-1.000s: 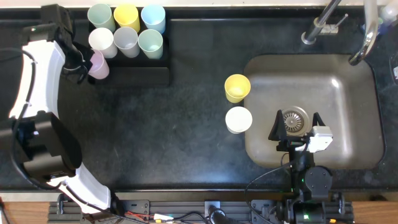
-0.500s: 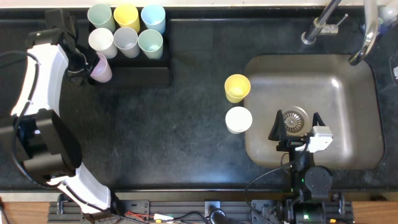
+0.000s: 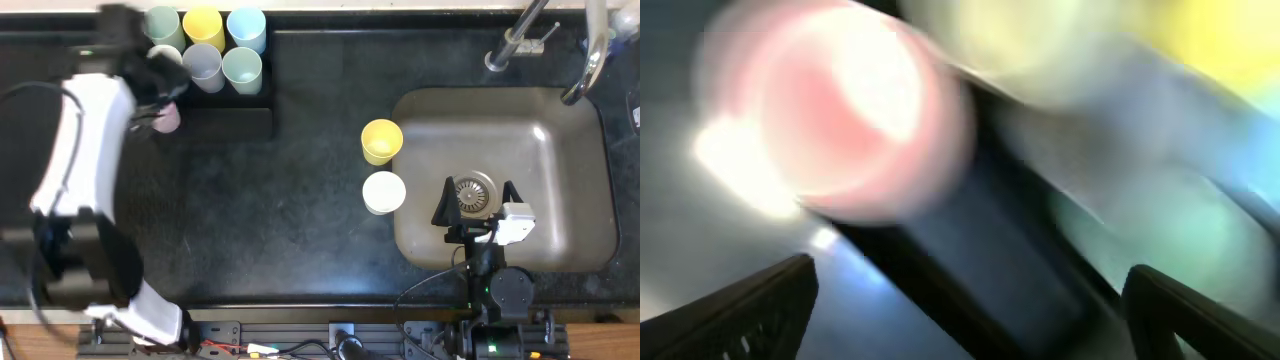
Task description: Store Cups
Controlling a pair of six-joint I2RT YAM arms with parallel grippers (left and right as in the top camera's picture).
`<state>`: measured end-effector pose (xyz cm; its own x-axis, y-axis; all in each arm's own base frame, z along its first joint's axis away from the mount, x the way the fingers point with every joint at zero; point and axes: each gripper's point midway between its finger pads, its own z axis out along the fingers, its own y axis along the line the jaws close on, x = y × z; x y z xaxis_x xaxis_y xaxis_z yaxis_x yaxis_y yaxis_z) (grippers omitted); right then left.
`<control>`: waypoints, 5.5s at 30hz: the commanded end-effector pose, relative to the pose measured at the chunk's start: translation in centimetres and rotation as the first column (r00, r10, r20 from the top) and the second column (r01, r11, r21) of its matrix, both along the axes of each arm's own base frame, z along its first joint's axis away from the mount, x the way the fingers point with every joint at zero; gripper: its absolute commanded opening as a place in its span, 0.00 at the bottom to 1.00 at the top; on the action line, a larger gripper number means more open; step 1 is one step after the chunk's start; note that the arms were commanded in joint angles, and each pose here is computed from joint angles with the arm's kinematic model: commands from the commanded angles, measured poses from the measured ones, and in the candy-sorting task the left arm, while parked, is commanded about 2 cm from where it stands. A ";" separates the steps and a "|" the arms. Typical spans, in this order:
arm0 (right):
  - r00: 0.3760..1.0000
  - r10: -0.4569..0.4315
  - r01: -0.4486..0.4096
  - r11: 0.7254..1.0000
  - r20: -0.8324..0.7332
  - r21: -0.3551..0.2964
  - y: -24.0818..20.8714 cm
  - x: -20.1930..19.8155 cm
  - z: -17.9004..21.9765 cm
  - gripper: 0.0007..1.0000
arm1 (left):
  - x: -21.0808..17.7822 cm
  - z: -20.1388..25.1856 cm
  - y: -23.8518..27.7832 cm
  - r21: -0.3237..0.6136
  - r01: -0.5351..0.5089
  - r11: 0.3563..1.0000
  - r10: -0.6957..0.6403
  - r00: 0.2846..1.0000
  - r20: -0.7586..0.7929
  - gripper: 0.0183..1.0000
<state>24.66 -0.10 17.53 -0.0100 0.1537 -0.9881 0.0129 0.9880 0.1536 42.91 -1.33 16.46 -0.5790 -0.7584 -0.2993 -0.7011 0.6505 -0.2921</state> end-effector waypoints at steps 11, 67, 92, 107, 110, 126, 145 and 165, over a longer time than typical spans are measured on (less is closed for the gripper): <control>1.000 0.000 0.000 1.000 0.001 -0.003 -0.1 0.0 -0.3 1.00 | -6.4 -0.6 -28.3 -0.114 0.343 0.932 -0.330 0.936 0.119 1.00; 1.000 0.000 0.000 1.000 0.001 -0.003 -0.1 0.0 -0.3 1.00 | -5.2 0.9 -13.4 -0.155 -0.025 0.988 0.004 0.991 -0.137 0.02; 1.000 0.000 0.000 1.000 0.001 -0.003 -0.1 0.0 -0.3 1.00 | -2.1 -3.1 1.1 -0.153 -0.401 0.903 0.357 0.900 -0.249 0.02; 1.000 0.000 0.000 1.000 0.001 -0.003 -0.1 0.0 -0.3 1.00 | -2.0 -6.4 0.7 -0.153 -0.413 0.898 0.345 0.876 -0.336 0.02; 1.000 0.000 0.000 1.000 0.001 -0.003 -0.1 0.0 -0.3 1.00 | -2.1 -6.4 0.6 -0.158 -0.413 0.897 0.342 0.875 -0.343 0.02; 1.000 0.000 0.000 1.000 0.001 -0.003 -0.1 0.0 -0.3 1.00 | -4.4 -1.9 0.5 -0.173 -0.401 0.900 0.338 0.890 -0.306 0.02; 1.000 0.000 0.000 1.000 0.001 -0.003 -0.1 0.0 -0.3 1.00 | -3.7 -5.0 1.0 -0.155 -0.402 0.902 0.351 0.894 -0.278 0.02; 1.000 0.000 0.000 1.000 0.001 -0.003 -0.1 0.0 -0.3 1.00 | -5.4 -8.5 1.1 -0.097 -0.421 0.902 0.353 0.848 -0.395 0.02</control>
